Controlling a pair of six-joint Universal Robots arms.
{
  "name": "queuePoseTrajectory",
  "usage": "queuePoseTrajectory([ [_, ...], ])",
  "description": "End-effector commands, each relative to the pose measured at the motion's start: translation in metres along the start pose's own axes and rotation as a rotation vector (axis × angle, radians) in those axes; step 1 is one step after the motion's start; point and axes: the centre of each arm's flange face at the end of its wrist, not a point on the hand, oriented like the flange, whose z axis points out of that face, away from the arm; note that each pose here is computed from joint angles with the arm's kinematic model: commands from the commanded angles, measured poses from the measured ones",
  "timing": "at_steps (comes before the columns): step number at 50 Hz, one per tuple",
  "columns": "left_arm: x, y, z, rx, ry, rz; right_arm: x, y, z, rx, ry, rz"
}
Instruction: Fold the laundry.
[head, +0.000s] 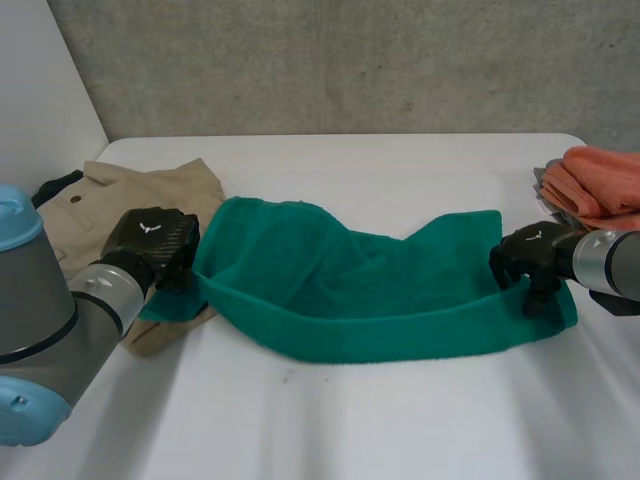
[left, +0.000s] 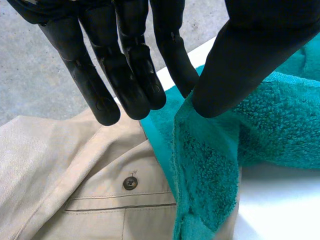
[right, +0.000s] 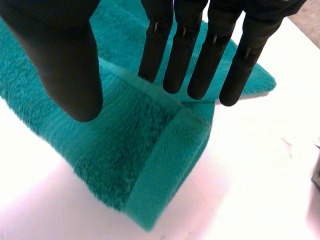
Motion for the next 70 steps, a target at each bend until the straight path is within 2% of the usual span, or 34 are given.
queuePoseTrajectory([
  [1, -0.001, 0.004, -0.002, -0.012, 0.005, -0.002, -0.005, 0.012, 0.012, -0.065, 0.015, -0.063],
  [8, -0.002, 0.01, 0.001, -0.027, 0.008, -0.001, -0.003, 0.015, 0.027, -0.056, 0.055, -0.077],
  [15, -0.003, 0.003, 0.022, 0.042, 0.009, 0.065, 0.01, -0.019, 0.031, 0.095, 0.154, -0.08],
  [19, -0.019, -0.039, 0.05, 0.269, -0.064, 0.111, 0.047, -0.071, 0.025, 0.355, 0.359, -0.071],
  [20, -0.029, -0.068, 0.058, 0.419, -0.11, 0.121, 0.067, -0.094, 0.016, 0.487, 0.464, -0.059],
  [22, -0.04, -0.102, 0.06, 0.59, -0.158, 0.129, 0.087, -0.119, 0.001, 0.638, 0.569, -0.042],
  [23, -0.052, -0.139, 0.056, 0.771, -0.214, 0.135, 0.096, -0.13, -0.007, 0.713, 0.617, -0.033],
  [24, -0.057, -0.157, 0.052, 0.86, -0.238, 0.136, 0.113, -0.149, -0.026, 0.87, 0.707, -0.004],
  [26, -0.068, -0.193, 0.037, 1.036, -0.285, 0.136, 0.121, -0.162, -0.043, 0.992, 0.755, 0.019],
  [27, -0.075, -0.219, 0.024, 1.159, -0.309, 0.122, 0.125, -0.174, -0.059, 1.111, 0.785, 0.04],
  [30, -0.08, -0.239, 0.014, 1.219, -0.294, 0.082, 0.13, -0.18, -0.076, 1.228, 0.811, 0.051],
  [34, -0.087, -0.236, 0.024, 1.115, -0.261, 0.034, 0.126, -0.179, -0.079, 1.254, 0.794, 0.042],
  [41, -0.089, -0.18, 0.055, 0.786, -0.231, -0.018, 0.117, -0.154, -0.048, 1.099, 0.693, 0.085],
  [52, -0.04, -0.061, 0.079, 0.454, -0.076, -0.024, 0.06, -0.085, 0.028, 0.788, 0.432, 0.123],
  [56, -0.013, -0.002, 0.074, 0.261, -0.008, 0.035, 0.035, -0.048, 0.051, 0.629, 0.358, 0.125],
  [59, -0.001, 0.021, 0.063, 0.163, 0.025, 0.095, 0.026, -0.032, 0.052, 0.538, 0.325, 0.113],
  [63, 0.009, 0.045, 0.031, -0.016, 0.069, 0.195, 0.01, -0.013, 0.036, 0.369, 0.234, 0.054],
  [70, 0.005, 0.04, -0.038, -0.233, 0.124, 0.238, -0.004, 0.016, -0.021, 0.064, 0.105, -0.082],
])
